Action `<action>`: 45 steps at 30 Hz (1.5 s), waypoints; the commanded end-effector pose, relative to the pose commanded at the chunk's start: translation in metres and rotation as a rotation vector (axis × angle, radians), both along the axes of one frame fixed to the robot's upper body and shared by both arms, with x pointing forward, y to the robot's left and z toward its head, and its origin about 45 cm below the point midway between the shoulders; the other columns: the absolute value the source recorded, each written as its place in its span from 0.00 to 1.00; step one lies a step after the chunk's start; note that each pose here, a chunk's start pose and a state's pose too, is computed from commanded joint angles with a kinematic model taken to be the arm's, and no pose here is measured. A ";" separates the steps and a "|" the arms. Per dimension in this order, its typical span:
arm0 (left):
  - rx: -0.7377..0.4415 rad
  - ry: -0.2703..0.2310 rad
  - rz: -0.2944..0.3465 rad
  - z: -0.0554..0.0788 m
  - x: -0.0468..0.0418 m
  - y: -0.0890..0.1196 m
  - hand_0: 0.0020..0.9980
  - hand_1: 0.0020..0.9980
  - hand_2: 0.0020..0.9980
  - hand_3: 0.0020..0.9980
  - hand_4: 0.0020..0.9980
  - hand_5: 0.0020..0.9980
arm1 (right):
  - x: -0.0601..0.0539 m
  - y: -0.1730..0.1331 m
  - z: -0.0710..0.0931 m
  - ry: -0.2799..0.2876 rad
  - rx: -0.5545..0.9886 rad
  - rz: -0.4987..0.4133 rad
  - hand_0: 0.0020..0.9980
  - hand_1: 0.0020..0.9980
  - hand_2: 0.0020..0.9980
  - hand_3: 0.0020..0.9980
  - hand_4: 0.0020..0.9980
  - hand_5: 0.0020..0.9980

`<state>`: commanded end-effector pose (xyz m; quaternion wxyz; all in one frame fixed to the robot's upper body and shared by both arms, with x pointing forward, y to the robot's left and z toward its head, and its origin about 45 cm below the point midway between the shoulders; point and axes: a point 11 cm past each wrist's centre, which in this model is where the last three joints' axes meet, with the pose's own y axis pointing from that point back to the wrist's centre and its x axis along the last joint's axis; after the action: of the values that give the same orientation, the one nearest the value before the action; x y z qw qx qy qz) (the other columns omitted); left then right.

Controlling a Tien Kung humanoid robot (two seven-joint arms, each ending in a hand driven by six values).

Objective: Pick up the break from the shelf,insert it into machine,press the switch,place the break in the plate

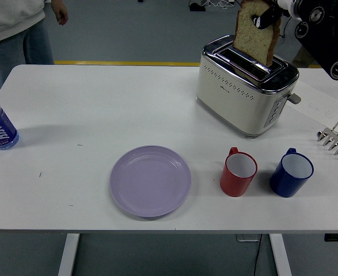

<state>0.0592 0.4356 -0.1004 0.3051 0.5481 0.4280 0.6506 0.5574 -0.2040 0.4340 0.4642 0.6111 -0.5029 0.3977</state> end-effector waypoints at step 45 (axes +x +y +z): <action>0.002 0.002 0.000 0.000 0.0008 0.000 0.64 0.49 0.47 0.56 0.37 0.83 | 0.001 0.002 -0.027 0.045 0.019 -0.020 0.00 0.08 0.36 0.47 0.48 0.00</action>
<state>0.0600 0.4356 -0.1001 0.3041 0.5492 0.4277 0.6504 0.5581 -0.2022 0.4074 0.4737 0.6191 -0.5020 0.3746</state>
